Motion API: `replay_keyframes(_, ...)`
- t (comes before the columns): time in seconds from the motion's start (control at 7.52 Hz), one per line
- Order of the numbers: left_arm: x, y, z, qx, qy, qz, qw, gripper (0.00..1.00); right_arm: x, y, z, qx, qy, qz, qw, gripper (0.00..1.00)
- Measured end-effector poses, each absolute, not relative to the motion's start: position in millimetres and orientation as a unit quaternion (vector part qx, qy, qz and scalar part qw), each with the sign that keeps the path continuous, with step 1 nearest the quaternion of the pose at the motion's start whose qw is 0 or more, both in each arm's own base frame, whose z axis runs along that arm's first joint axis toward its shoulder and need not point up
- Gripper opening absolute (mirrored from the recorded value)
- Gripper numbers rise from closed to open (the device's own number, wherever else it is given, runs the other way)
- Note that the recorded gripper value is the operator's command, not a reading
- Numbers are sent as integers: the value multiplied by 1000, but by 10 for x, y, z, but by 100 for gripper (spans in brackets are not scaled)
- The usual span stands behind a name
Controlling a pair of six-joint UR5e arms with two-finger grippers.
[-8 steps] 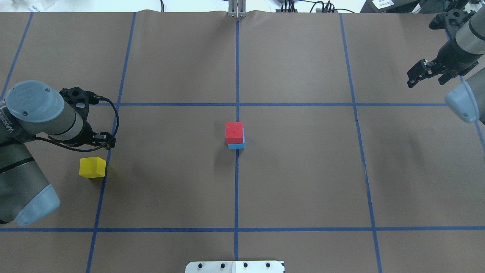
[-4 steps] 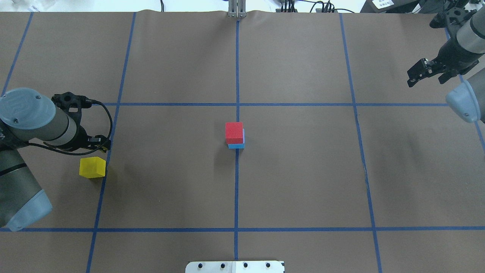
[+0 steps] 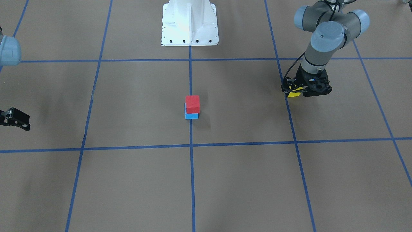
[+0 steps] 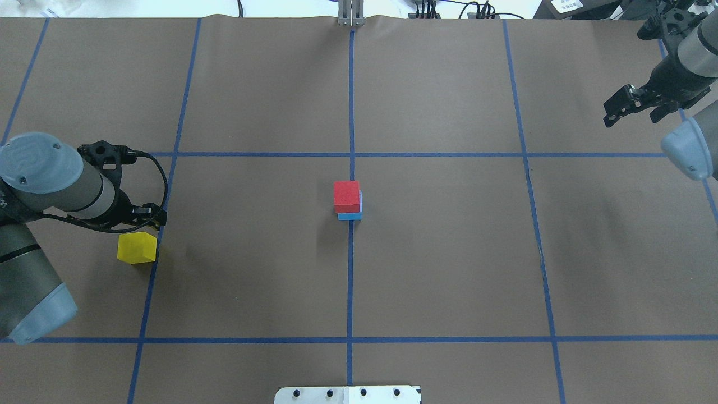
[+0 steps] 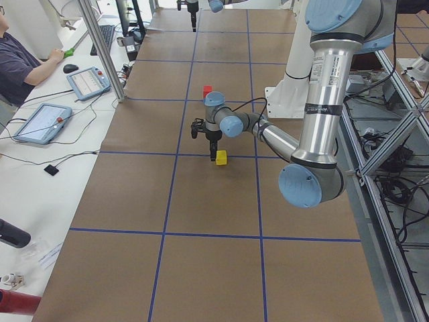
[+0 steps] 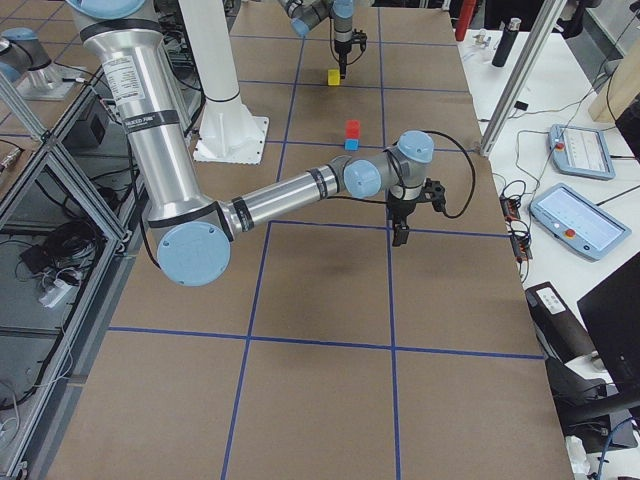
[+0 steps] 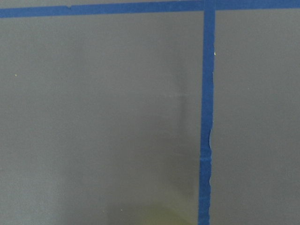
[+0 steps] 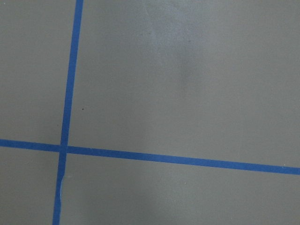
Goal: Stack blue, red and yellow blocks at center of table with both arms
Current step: 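Lower the left gripper onto the yellow cube and close it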
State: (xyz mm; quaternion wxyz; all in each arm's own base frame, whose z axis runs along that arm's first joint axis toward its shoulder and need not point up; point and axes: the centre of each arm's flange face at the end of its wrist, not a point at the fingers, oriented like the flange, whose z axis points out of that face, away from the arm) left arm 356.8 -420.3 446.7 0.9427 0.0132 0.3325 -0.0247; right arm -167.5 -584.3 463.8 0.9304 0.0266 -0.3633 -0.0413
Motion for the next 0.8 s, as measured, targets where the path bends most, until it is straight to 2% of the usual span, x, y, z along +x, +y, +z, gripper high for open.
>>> replay_keyframes(0.8,3779,-3927,4545,-7,328,-7,945,99,-1637,-5821,4553,35,-366,-42,929,100)
